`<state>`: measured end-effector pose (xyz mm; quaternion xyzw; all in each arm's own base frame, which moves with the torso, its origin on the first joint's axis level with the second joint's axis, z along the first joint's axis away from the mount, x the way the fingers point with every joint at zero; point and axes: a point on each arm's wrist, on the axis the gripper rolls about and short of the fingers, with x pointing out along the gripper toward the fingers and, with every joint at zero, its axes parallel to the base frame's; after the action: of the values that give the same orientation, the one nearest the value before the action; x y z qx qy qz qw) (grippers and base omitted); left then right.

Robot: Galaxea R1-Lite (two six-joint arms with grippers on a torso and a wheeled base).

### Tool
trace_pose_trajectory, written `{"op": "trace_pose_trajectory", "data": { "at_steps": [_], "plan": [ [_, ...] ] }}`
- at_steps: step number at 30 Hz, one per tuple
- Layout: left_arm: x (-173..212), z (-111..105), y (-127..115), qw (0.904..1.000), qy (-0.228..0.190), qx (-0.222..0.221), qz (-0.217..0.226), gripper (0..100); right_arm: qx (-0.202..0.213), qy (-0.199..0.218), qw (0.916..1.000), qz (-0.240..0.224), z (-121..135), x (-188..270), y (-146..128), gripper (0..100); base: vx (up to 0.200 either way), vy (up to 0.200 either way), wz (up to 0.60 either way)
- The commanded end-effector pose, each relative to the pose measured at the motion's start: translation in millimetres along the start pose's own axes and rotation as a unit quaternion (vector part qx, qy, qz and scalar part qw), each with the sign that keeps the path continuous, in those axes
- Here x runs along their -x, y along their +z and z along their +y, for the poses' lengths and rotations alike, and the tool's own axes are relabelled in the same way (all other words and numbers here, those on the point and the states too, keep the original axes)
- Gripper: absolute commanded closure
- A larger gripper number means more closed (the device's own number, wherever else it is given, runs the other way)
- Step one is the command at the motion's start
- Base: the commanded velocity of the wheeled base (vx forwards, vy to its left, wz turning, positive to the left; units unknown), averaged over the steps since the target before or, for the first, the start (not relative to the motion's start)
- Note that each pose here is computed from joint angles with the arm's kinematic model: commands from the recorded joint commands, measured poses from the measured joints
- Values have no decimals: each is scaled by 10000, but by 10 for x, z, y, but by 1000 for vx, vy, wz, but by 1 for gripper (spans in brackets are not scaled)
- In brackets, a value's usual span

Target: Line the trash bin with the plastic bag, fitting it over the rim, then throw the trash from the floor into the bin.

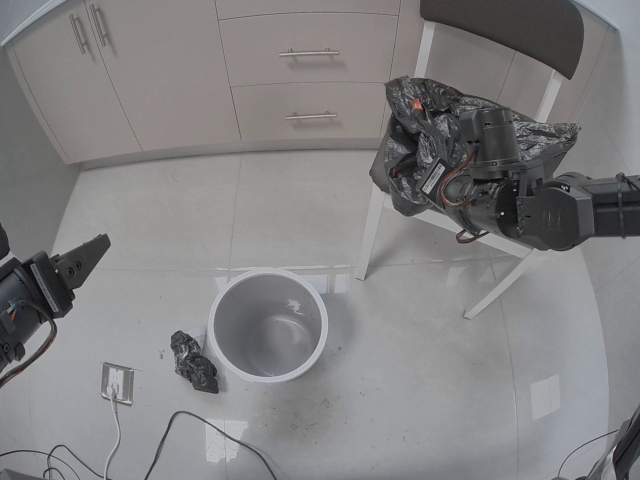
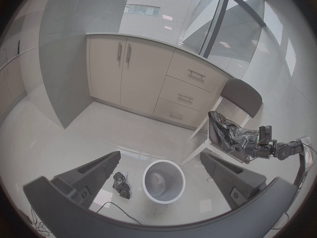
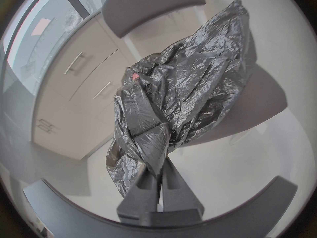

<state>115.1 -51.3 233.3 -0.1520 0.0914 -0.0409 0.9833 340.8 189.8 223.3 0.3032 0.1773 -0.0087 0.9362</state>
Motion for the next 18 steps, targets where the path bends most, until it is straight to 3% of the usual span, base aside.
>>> {"op": "trace_pose_trajectory", "data": {
  "at_steps": [1,5,10,11,12,18],
  "plan": [
    [65,7,28,9999,-90,72,-108,0,-233,1295,9897,572,-13,231,350,100,0,0,0],
    [139,2,47,9992,-367,121,-140,0,-304,2082,9746,771,-86,191,491,100,0,0,0],
    [153,1,42,9982,-580,152,-70,0,-284,2637,9585,1045,-226,200,554,100,0,0,0],
    [130,-6,27,9979,-638,141,9,0,-263,2931,9480,1216,-317,260,590,100,0,0,0],
    [115,-9,12,9977,-665,125,67,0,-249,3062,9429,1289,-372,288,606,100,0,0,0],
    [-74,-73,-77,9947,-957,72,361,0,-154,3604,9191,1583,-558,605,595,100,0,0,0]
  ]
}}
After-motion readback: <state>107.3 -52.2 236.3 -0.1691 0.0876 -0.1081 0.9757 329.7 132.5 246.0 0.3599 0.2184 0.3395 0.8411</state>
